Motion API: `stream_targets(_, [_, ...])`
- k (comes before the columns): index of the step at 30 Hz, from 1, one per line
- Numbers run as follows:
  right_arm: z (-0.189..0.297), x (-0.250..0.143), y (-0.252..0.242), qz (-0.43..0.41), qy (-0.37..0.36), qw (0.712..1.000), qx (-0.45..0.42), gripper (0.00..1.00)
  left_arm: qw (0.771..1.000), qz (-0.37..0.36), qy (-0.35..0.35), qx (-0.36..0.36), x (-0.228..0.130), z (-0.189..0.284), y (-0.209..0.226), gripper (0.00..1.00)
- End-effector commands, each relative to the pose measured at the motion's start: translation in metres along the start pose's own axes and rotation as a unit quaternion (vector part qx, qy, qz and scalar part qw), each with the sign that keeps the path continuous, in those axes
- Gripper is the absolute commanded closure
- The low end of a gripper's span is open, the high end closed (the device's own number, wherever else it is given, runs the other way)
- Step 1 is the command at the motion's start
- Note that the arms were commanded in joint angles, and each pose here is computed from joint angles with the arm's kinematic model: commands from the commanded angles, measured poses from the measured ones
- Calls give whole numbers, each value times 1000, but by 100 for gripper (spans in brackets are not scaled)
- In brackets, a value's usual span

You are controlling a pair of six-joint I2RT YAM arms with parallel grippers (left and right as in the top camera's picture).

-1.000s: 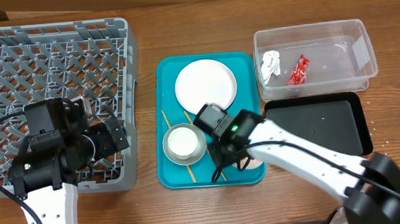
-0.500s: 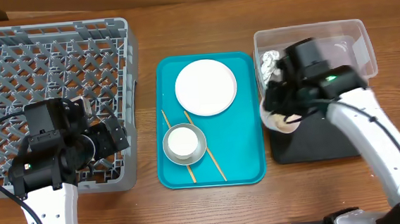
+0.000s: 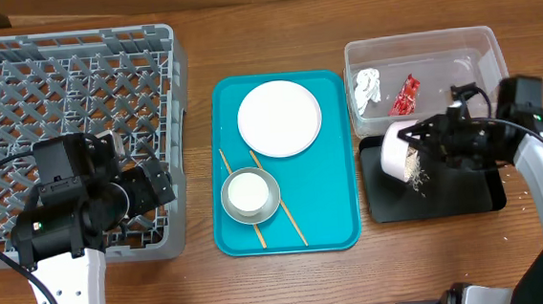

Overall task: Sort waste into correct bins and load items into the dishwasher
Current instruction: 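Tip the rice bowl over the black tray to dump the food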

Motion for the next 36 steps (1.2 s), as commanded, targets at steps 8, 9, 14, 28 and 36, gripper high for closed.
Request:
stream_targets(8, [42,3,-17,-47,-24,980,192,96,1000,-7,-8,-3,4,4,-1,0])
stream_targets(9, [45,4,-18,-49,-31,979,194,96,1000,-7,-8,-3,4,4,-1,0])
stream_targets(14, [69,10,-25,-103,-58,967,225,96,1000,-7,-8,-3,4,4,-1,0])
stream_targets(28, [79,10,-20,-169,-34,947,272,96,1000,-7,-8,-3,4,4,-1,0])
stream_targets(36, [79,10,-20,-168,-34,947,272,96,1000,-7,-8,-3,4,4,-1,0])
Point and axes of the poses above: each gripper's point midway between its finger pads, its own z axis back along the fingers, its own y axis along the line the jaws close on, x = y × z, the point moved 7 cm from there along z, back along the fingers, and after that the axes turned 6 degrees about -z, right-handed, at the moved point
